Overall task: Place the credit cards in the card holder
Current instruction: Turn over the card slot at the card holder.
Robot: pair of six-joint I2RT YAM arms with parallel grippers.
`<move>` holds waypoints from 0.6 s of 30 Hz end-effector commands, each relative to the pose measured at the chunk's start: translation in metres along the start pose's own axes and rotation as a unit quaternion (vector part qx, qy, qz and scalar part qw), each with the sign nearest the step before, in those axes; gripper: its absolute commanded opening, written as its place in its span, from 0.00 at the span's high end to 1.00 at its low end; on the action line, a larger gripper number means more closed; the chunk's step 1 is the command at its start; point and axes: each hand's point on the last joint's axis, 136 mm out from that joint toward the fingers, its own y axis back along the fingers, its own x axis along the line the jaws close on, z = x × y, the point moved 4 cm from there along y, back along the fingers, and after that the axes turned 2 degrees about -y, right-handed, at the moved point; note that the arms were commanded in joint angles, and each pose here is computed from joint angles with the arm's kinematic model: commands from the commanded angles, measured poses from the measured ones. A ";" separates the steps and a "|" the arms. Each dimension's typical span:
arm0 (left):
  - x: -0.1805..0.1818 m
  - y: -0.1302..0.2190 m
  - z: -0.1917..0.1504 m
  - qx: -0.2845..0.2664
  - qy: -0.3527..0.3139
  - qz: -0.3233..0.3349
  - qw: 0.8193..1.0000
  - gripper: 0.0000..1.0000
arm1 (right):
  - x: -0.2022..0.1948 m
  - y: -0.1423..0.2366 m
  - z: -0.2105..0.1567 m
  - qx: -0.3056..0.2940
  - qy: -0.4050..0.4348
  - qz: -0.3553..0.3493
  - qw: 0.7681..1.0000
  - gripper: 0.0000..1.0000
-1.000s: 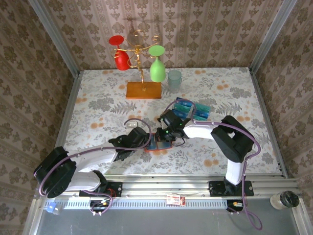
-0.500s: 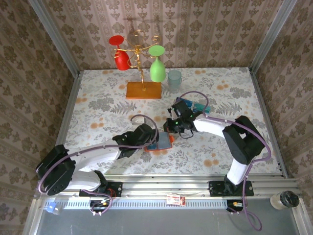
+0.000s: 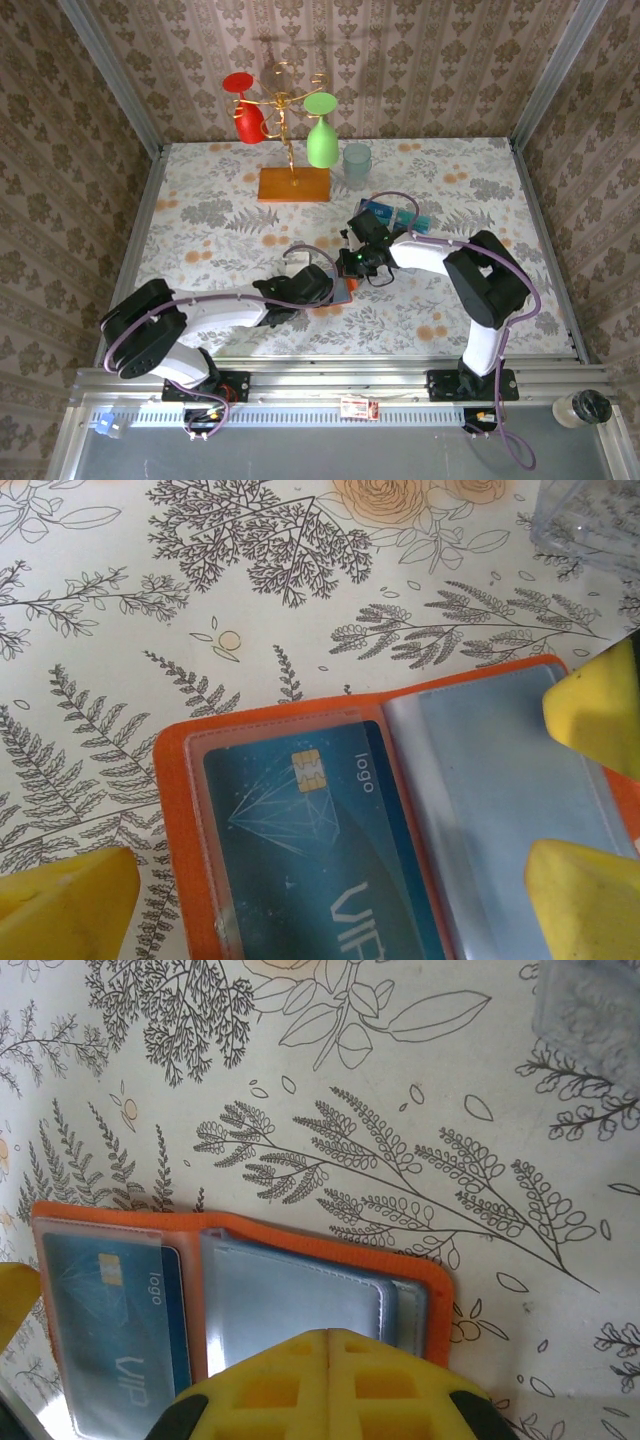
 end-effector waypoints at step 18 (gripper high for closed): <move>0.002 -0.015 -0.012 0.004 -0.013 0.011 1.000 0.00 | 0.008 -0.014 -0.013 0.027 0.002 0.010 1.000 1.00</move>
